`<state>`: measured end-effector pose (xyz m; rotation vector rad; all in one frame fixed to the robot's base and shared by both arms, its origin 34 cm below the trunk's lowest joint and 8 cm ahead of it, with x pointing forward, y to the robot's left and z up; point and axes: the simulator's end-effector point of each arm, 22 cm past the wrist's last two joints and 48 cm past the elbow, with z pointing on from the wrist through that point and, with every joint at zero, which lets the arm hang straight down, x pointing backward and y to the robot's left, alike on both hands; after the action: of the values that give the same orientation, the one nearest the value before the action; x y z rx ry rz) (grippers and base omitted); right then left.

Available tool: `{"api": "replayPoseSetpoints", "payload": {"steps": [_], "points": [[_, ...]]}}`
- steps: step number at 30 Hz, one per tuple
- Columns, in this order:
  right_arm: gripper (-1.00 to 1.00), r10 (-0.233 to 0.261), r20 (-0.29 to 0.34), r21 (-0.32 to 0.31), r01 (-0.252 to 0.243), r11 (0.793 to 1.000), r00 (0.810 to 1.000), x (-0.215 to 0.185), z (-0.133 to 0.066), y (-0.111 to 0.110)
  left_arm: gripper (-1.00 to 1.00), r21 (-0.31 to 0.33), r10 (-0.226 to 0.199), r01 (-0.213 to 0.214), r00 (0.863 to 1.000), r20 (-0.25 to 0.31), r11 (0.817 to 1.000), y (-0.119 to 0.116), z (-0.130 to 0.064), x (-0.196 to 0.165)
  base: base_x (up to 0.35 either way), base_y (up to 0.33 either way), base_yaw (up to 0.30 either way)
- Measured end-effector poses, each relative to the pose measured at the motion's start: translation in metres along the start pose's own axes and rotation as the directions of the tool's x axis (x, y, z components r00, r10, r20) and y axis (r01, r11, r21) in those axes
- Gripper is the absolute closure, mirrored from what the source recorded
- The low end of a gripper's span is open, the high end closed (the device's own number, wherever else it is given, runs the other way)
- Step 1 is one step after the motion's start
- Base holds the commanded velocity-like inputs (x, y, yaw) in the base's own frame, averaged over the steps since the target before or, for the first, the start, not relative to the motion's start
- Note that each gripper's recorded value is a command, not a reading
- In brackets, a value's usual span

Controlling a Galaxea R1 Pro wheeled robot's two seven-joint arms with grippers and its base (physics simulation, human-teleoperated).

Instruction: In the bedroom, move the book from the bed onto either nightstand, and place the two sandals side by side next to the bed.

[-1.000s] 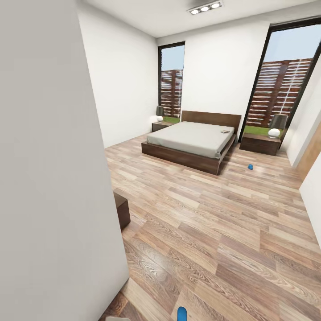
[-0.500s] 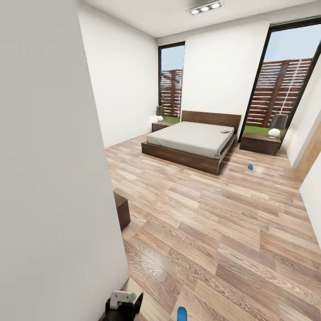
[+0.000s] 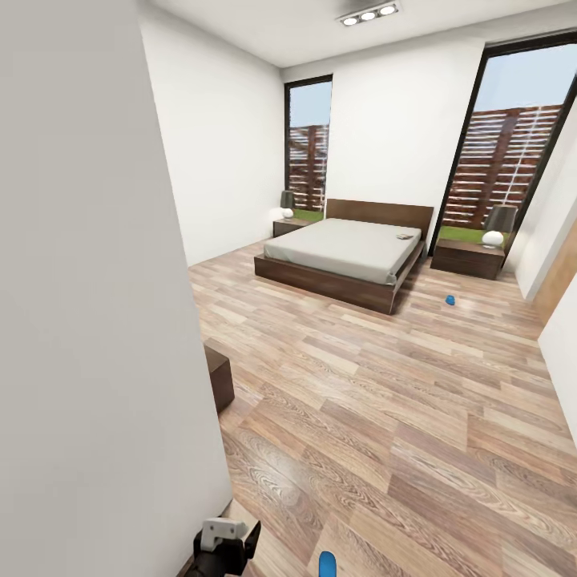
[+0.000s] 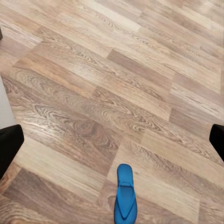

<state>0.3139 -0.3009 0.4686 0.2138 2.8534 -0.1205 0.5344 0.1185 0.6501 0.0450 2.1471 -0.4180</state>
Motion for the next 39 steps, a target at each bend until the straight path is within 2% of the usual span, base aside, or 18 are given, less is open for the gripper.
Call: {"api": "replayPoseSetpoints", "payload": {"steps": [1, 2, 3, 6, 10, 13, 18, 20, 22, 26, 31, 35, 36, 39], "points": [[-1.00, 0.000, -0.037, 0.000, 0.000, 1.000, 0.999, -0.008, -0.002, 0.000, -1.00, 0.000, 0.000, 0.000, 1.000, 0.001, 1.000, 0.000, 0.000, 0.000, 0.000, 0.000, 0.000], [-1.00, 0.004, -0.094, -0.006, -0.005, 1.000, 0.996, -0.040, -0.008, 0.004, -1.00, 0.000, 0.001, -0.001, 1.000, 0.002, 1.000, 0.000, 0.000, -0.001, 0.000, 0.000, 0.000], [-1.00, 0.008, -0.083, -0.012, -0.009, 1.000, 0.996, -0.065, -0.010, 0.009, -1.00, 0.000, 0.001, -0.001, 1.000, 0.002, 1.000, 0.000, 0.000, -0.001, 0.000, 0.000, 0.000], [-1.00, 0.014, -0.084, -0.027, -0.016, 1.000, 0.996, -0.102, -0.016, 0.019, -1.00, 0.000, 0.001, -0.001, 1.000, 0.003, 1.000, 0.000, 0.000, -0.001, 0.000, 0.000, 0.000], [-1.00, 0.028, -0.012, -0.087, -0.029, 0.996, 1.000, -0.191, -0.032, 0.058, -1.00, 0.000, -0.016, 0.016, 1.000, 0.009, 1.000, 0.000, 0.000, -0.003, 0.000, 0.000, 0.000], [-1.00, 0.036, 0.035, -0.116, -0.032, 0.993, 0.999, -0.234, -0.043, 0.077, -1.00, -0.002, -0.034, 0.034, 0.999, 0.015, 0.999, 0.002, 0.000, -0.004, 0.000, 0.000, 0.000], [-1.00, 0.040, 0.059, -0.139, -0.032, 0.990, 0.997, -0.255, -0.051, 0.095, -1.00, -0.004, -0.042, 0.042, 0.999, 0.017, 0.999, 0.003, -0.001, -0.005, 0.000, 0.000, 0.000], [-1.00, 0.046, 0.096, -0.135, -0.033, 0.990, 0.994, -0.285, -0.060, 0.102, -1.00, -0.006, -0.043, 0.043, 0.999, 0.017, 0.999, 0.004, -0.001, -0.005, 0.000, 0.000, 0.000], [-1.00, 0.046, 0.098, -0.127, -0.033, 0.991, 0.994, -0.292, -0.063, 0.102, -1.00, -0.007, -0.043, 0.044, 0.999, 0.017, 0.999, 0.004, -0.001, -0.005, 0.000, 0.000, 0.000], [-1.00, 0.038, 0.062, -0.110, -0.031, 0.993, 0.997, -0.292, -0.066, 0.103, -1.00, -0.007, -0.044, 0.045, 0.999, 0.017, 0.999, 0.005, -0.001, -0.005, 0.000, 0.000, 0.000], [-1.00, 0.040, 0.039, -0.118, -0.035, 0.992, 0.998, -0.289, -0.068, 0.109, -1.00, -0.007, -0.044, 0.044, 0.999, 0.017, 0.999, 0.004, -0.001, -0.005, 0.000, 0.000, 0.000], [-1.00, 0.050, 0.020, -0.167, -0.046, 0.985, 0.999, -0.284, -0.069, 0.127, -1.00, -0.007, -0.044, 0.044, 0.999, 0.016, 0.999, 0.004, -0.001, -0.004, 0.000, 0.000, 0.000], [-1.00, 0.052, 0.015, -0.208, -0.048, 0.977, 0.999, -0.283, -0.071, 0.141, -1.00, -0.007, -0.044, 0.044, 0.999, 0.016, 0.999, 0.004, -0.001, -0.004, 0.000, 0.000, 0.000], [-1.00, 0.054, 0.008, -0.258, -0.050, 0.965, 0.998, -0.282, -0.075, 0.158, -1.00, -0.007, -0.044, 0.045, 0.999, 0.015, 0.999, 0.004, -0.001, -0.003, 0.000, 0.000, 0.000]]}}
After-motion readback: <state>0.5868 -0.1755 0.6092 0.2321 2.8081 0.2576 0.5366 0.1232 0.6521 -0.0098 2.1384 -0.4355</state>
